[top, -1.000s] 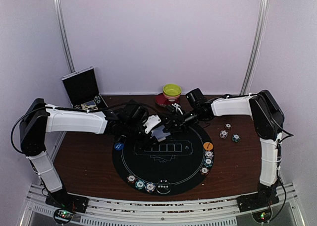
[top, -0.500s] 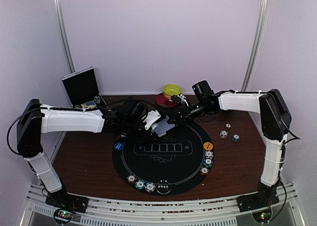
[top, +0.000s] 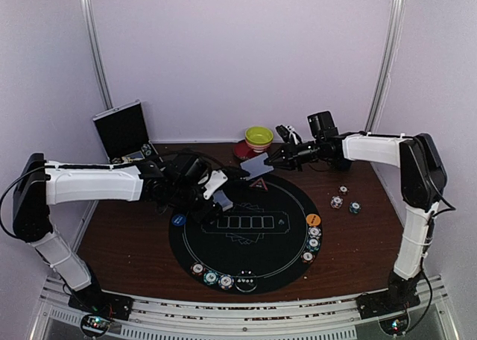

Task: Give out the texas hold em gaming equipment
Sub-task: Distribute the poker card in the small blind area.

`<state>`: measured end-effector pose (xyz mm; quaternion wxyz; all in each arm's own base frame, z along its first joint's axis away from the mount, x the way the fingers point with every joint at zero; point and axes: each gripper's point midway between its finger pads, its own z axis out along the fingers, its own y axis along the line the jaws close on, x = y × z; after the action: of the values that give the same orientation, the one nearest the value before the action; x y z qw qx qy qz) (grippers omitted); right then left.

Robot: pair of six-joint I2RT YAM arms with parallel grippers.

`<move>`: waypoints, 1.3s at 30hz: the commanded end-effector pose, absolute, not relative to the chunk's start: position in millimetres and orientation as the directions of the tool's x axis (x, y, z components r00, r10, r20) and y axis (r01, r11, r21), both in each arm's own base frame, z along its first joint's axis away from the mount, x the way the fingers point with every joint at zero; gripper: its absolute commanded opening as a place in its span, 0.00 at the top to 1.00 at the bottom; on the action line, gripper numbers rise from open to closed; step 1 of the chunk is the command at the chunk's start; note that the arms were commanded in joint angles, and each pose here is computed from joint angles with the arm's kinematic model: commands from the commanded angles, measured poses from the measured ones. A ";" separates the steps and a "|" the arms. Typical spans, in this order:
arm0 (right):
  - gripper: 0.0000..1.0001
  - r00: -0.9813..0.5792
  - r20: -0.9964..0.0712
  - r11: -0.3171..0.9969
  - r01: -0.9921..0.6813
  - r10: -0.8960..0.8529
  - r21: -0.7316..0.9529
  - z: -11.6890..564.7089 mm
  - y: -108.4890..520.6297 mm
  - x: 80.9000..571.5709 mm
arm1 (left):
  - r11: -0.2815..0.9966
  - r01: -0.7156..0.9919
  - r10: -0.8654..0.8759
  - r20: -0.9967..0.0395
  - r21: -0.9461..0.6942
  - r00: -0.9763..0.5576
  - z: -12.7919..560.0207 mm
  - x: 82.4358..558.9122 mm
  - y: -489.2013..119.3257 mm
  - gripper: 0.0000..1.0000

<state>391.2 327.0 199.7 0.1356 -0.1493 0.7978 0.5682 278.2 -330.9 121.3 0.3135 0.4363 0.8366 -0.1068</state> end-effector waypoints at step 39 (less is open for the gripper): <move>1.00 -0.966 -0.007 0.187 -0.057 -0.258 0.981 56.5 538.7 261.2 | 0.789 0.600 0.500 -0.702 0.128 -0.508 179.5 327.3 -250.6 0.43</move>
<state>256.8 533.1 53.2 -0.0810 -0.1284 0.7795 0.6077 320.7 -248.0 157.1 0.3472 0.3277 0.8770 -0.0543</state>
